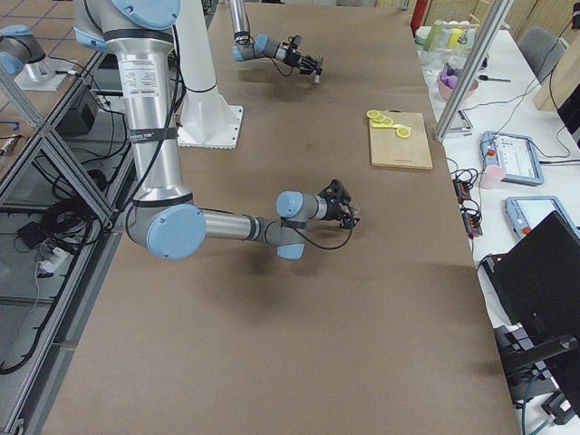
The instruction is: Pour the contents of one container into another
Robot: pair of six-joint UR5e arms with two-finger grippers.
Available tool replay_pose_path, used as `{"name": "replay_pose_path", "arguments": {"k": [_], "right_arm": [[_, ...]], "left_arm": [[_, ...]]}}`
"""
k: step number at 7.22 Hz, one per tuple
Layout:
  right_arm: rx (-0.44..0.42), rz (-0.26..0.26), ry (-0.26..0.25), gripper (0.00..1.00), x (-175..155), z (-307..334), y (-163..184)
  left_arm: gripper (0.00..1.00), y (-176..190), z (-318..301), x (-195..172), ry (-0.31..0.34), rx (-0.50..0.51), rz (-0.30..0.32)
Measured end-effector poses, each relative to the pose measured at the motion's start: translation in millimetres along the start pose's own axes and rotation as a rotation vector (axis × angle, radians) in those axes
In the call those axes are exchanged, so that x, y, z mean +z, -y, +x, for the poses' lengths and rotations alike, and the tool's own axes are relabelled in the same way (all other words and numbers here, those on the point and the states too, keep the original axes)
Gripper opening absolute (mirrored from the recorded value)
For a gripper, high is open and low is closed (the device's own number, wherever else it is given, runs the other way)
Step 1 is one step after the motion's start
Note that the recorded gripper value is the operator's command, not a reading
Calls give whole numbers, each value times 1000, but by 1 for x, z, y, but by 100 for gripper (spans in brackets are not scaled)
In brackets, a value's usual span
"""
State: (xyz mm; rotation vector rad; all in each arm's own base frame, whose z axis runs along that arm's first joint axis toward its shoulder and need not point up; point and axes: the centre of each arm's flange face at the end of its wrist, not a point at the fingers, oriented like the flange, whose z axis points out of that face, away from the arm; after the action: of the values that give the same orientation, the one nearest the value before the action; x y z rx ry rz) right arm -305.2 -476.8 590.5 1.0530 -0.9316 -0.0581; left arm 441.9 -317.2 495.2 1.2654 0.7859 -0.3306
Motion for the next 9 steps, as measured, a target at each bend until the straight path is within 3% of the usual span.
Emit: {"name": "replay_pose_path", "arguments": {"k": [4, 9], "right_arm": [[9, 8, 14, 100, -4, -2, 6], [54, -103, 22, 100, 17, 5, 38]], "left_arm": [[0, -7, 5, 4, 2, 9, -5], [0, -9, 6, 5, 2, 11, -7]]}}
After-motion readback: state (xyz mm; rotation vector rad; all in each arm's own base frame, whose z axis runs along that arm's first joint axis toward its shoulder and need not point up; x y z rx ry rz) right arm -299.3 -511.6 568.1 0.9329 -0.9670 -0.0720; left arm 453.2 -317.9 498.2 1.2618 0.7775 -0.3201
